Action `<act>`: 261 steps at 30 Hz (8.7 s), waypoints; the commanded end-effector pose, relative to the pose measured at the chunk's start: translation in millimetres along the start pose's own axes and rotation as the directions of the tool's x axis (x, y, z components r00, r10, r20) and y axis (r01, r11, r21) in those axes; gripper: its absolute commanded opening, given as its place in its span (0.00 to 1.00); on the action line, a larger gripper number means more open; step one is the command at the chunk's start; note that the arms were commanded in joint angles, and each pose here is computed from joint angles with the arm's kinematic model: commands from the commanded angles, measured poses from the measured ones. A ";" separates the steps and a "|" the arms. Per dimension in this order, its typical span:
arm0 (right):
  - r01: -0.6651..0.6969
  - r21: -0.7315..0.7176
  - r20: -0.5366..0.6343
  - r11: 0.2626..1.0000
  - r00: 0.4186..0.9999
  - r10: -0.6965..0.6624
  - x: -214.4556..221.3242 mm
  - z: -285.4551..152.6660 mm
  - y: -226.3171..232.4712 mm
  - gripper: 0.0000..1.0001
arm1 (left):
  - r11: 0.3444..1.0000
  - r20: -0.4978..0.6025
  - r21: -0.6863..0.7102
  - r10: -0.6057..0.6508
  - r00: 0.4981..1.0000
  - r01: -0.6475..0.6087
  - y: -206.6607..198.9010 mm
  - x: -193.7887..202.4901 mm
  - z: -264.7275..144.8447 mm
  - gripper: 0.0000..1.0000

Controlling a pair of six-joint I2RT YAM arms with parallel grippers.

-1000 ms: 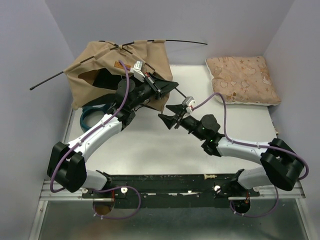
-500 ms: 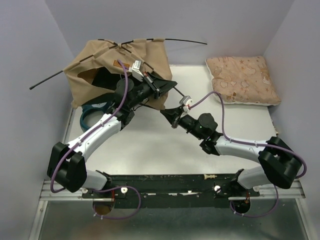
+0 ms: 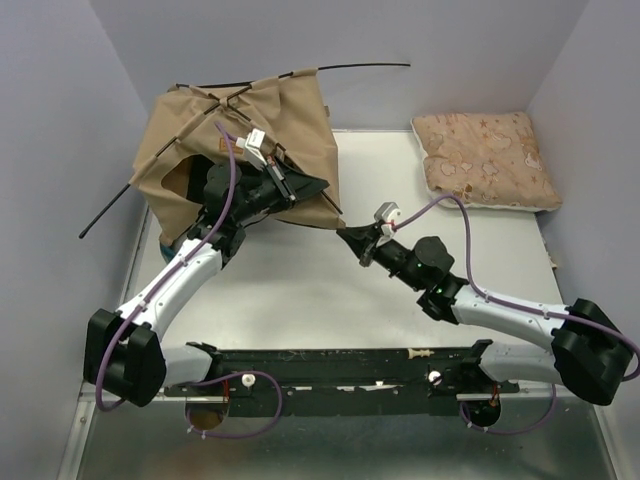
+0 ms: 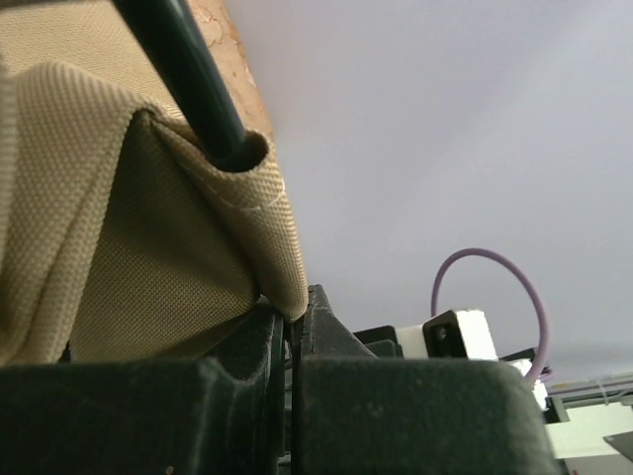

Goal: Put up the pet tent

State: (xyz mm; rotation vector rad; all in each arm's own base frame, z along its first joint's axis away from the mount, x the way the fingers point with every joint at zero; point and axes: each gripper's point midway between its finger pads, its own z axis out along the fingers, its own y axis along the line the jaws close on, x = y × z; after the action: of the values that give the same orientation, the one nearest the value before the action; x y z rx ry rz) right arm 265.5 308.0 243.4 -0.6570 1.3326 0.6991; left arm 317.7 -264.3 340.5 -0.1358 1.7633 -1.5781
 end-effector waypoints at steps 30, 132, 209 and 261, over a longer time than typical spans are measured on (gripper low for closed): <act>0.163 -0.138 -0.080 0.977 0.981 -0.175 12.9 -9.8 15.0 0.01 | 0.981 -0.021 -0.115 0.156 0.987 -0.158 36.0 21.5 -8.1 0.00; -0.240 -0.156 -0.326 0.958 0.928 0.179 25.1 6.1 34.5 0.21 | 0.865 -0.339 -0.297 0.302 0.891 -0.405 91.8 134.9 -14.6 0.00; 0.194 -0.286 -0.687 0.938 0.641 -0.342 81.6 -241.2 -204.3 0.01 | 0.089 -0.577 0.456 0.787 -0.218 -0.886 286.1 -117.8 -143.7 0.78; 0.032 -0.434 -0.593 0.900 0.742 -0.312 54.0 -121.9 -155.4 0.74 | -0.096 -0.420 0.573 0.818 -0.392 -0.814 268.5 -77.5 -92.2 0.00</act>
State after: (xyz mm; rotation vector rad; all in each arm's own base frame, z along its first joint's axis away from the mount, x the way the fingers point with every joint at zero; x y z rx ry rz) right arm 305.9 94.2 189.1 -1.4274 1.7350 0.5961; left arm 430.3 -70.9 111.1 1.8420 1.5135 -0.1848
